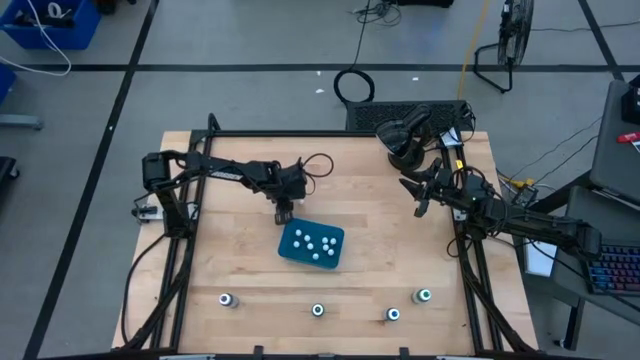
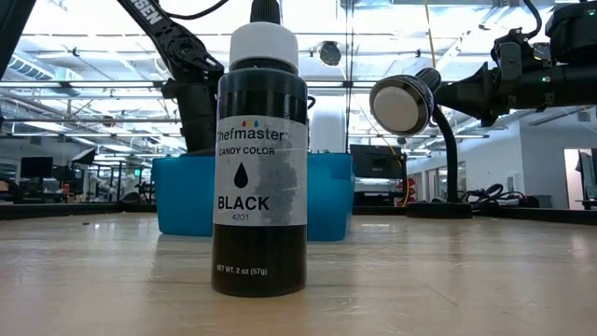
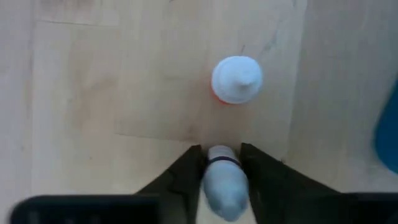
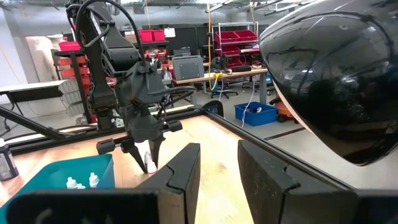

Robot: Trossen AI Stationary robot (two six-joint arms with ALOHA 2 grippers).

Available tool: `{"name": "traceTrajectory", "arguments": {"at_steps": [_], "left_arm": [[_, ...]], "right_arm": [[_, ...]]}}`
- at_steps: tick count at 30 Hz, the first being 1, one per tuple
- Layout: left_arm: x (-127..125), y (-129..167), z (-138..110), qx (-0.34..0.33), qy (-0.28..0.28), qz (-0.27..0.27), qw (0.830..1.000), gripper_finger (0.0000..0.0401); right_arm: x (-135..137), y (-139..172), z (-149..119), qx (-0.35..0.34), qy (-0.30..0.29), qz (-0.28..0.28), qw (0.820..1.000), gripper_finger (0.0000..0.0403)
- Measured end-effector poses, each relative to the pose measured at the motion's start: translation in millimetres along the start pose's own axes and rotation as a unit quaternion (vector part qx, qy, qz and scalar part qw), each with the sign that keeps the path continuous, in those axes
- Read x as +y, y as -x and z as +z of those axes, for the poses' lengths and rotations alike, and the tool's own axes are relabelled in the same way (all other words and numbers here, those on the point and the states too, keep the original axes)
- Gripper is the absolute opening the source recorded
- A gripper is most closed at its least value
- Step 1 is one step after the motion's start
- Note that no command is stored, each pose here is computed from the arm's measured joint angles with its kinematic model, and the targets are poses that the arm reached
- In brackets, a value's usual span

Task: Pick & Place food coloring
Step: Put the black food coloring bottle into the blue bin

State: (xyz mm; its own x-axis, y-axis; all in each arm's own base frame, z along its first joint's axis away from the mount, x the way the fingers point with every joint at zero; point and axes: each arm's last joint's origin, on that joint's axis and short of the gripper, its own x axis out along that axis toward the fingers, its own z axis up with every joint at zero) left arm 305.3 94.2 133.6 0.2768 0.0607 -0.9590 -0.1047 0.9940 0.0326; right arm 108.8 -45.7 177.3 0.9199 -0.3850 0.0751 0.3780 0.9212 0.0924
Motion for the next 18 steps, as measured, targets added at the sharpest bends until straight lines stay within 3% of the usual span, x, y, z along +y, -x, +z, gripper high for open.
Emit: {"name": "traceTrajectory", "arguments": {"at_steps": [3,7,11,18], "left_arm": [[0.1,0.1,0.0,-0.001,0.0,-0.003,1.0,0.0067],[0.7,1.3,-0.2,0.011,0.0,0.008,1.0,0.0066],[0.8,10.5,0.7,0.074,-0.004,0.049,0.996,0.0066],[-20.5,46.8,27.2,0.109,-0.037,0.087,0.99,0.0065]], "right_arm": [[0.0,0.0,0.0,0.0,0.0,0.0,1.0,0.01],[0.0,0.0,0.0,0.0,0.0,0.0,1.0,0.01],[0.0,0.0,0.0,0.0,0.0,0.0,1.0,0.01],[0.1,0.0,0.1,0.0,0.0,0.0,1.0,0.01]]}}
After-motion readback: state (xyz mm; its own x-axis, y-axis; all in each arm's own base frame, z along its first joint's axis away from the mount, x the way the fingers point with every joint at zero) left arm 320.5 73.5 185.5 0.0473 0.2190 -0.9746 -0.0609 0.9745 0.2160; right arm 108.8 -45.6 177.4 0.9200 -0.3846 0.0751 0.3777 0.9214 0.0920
